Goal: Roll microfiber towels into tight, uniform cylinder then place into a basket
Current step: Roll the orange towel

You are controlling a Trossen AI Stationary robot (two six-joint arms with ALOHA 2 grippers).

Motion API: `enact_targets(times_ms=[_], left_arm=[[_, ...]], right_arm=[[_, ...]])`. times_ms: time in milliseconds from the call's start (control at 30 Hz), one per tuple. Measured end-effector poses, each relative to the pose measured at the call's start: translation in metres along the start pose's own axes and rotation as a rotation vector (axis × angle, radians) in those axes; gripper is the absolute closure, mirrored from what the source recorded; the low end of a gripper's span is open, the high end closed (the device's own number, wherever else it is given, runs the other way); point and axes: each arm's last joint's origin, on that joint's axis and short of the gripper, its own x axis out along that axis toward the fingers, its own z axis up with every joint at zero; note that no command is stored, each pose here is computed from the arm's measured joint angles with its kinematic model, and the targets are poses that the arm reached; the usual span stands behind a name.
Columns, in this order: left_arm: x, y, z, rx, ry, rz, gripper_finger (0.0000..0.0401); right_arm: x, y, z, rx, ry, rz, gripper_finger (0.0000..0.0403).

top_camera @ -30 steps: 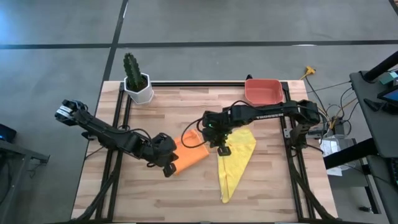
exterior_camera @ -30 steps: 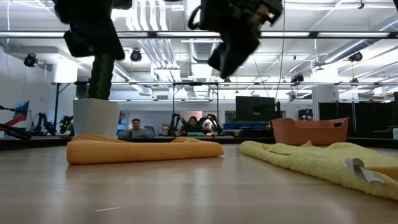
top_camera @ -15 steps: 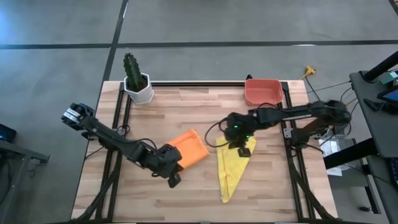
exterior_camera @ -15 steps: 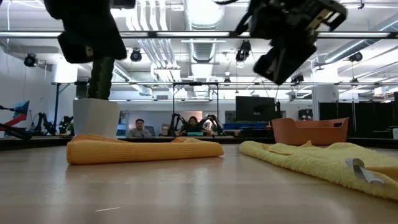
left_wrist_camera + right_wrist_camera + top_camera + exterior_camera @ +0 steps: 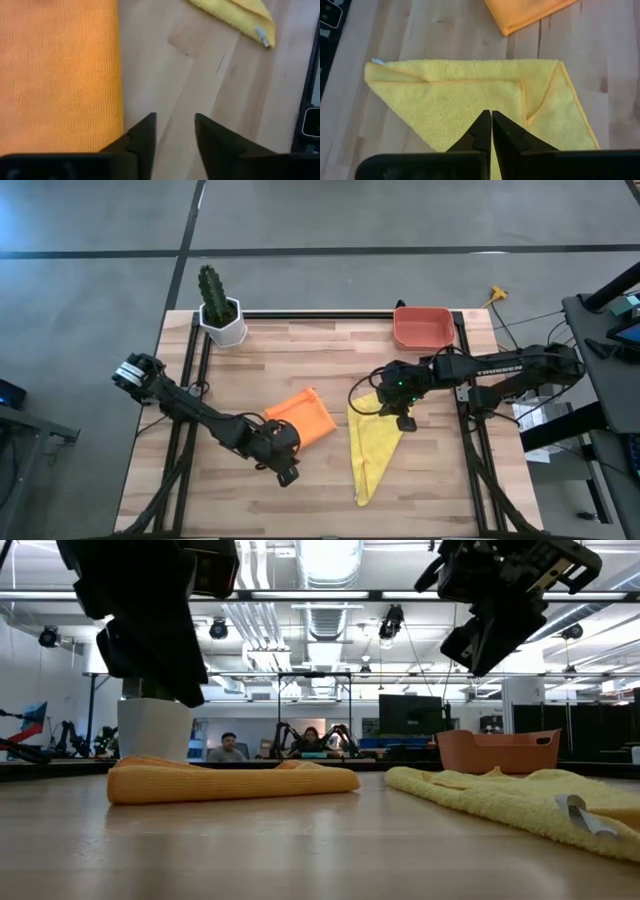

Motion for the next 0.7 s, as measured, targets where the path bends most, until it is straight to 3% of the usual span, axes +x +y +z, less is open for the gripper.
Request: enact_targets(times_ms=[267, 500, 700], left_arm=[[0.003, 0.006, -0.004, 0.090, 0.019, 0.062, 0.0206], [0.004, 0.004, -0.004, 0.185, 0.016, 0.053, 0.0195], [0.006, 0.005, -0.010, 0.255, 0.016, 0.039, 0.0195]], right_arm=[[0.005, -0.002, 0.006, -0.054, -0.041, -0.001, 0.0394], [0.009, 0.002, 0.025, -0.313, -0.219, 0.014, 0.0390], [0.020, 0.003, 0.031, -0.404, -0.265, 0.084, 0.0331]])
